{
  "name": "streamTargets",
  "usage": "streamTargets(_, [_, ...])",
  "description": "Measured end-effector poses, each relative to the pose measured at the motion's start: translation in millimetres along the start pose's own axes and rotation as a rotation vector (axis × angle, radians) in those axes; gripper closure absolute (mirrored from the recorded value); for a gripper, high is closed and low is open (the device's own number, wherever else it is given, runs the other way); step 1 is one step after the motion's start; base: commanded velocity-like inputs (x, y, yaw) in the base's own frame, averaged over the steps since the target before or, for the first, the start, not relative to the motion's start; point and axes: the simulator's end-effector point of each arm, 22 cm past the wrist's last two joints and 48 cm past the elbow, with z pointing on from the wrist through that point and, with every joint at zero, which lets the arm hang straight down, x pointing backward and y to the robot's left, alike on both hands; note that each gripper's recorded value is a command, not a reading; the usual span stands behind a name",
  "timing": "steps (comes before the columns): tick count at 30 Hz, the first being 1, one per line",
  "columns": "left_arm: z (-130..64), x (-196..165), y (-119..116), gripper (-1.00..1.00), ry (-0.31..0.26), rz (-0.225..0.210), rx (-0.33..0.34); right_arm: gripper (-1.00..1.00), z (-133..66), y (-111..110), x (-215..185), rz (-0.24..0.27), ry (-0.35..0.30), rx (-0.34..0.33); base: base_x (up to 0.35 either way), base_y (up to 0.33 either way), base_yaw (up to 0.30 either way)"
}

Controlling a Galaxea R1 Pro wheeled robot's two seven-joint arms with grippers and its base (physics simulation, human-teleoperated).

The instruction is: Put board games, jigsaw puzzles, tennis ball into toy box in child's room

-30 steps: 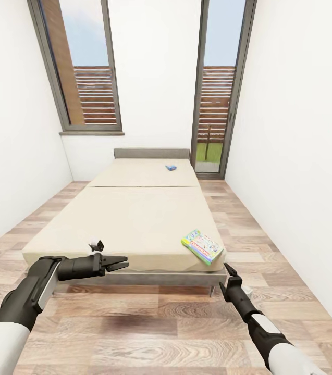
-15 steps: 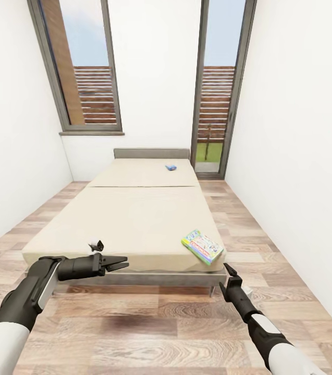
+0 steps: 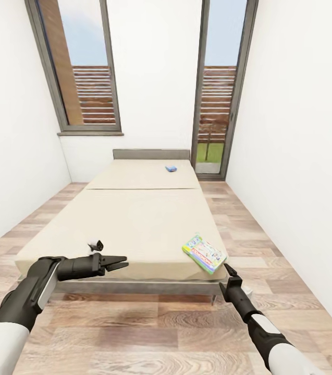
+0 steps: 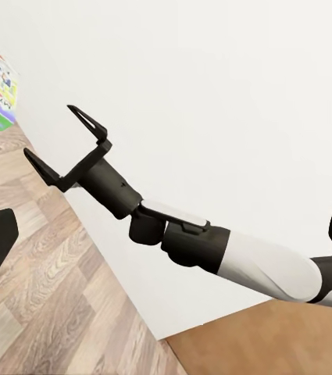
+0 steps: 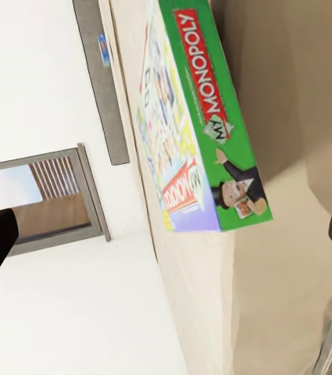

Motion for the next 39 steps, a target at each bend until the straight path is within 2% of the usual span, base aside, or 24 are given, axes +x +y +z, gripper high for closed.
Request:
streamTargets(20, [-1.4,-0.8,-0.4,-1.00,-0.004,0.000,0.002,-1.00,-0.1,-0.3,-0.6,0.000,0.000,0.002,0.011,-0.001,0.000])
streamTargets(39, [-0.6,-0.2,-0.1,-1.00,-0.004,-0.001,0.002,-1.00,0.1,-0.3,-0.2,0.000,-0.001,0.001,0.079,-0.067,0.000])
